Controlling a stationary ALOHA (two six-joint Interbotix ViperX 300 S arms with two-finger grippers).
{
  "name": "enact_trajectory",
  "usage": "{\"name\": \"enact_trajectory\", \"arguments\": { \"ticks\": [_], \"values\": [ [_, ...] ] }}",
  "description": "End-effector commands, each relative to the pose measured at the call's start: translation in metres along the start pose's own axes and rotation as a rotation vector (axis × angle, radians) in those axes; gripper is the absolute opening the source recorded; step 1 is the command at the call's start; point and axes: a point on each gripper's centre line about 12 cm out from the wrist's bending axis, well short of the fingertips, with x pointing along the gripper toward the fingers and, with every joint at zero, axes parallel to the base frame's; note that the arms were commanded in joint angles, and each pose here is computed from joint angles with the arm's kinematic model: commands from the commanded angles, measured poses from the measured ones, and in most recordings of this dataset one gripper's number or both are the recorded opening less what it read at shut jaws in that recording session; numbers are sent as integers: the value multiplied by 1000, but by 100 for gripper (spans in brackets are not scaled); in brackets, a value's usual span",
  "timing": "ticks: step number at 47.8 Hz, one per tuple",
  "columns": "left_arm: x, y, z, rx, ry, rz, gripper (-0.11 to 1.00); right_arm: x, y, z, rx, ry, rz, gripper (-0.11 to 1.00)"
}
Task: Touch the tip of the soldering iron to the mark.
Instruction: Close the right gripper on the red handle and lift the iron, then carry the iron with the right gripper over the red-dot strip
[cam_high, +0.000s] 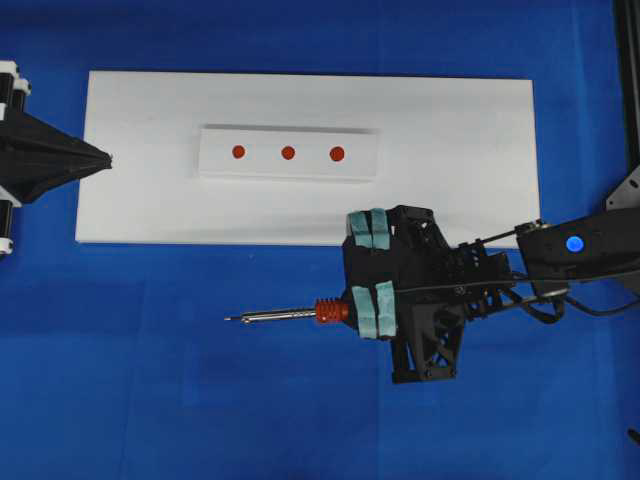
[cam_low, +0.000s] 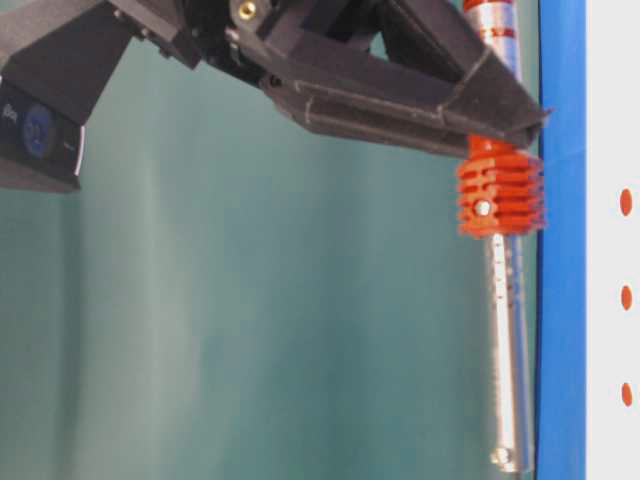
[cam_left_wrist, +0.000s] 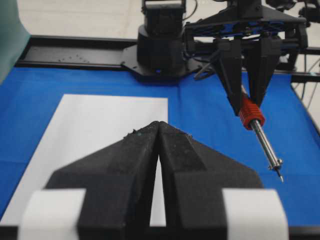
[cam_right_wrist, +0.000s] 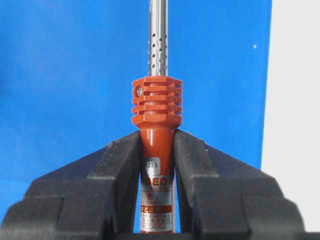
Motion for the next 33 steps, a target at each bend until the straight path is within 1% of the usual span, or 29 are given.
{"name": "enact_trajectory", "arguments": {
  "ticks": [1, 5, 10, 25, 33],
  "values": [
    [1, 0, 5, 0, -14, 1, 0, -11, 2, 13, -11, -48, 8, 6],
    [1, 0, 4, 0, -12, 2, 0, -10, -3, 15, -21, -50, -10, 6],
    [2, 0, 4, 0, -11, 1, 0, -11, -18, 17, -32, -55, -47, 6],
    [1, 0, 4, -1, -11, 1, 0, -25, -78, 21, -31, -77, -178, 6],
    [1, 0, 4, 0, -11, 2, 0, -32, -107, 23, -61, -73, -237, 6]
  ]
}}
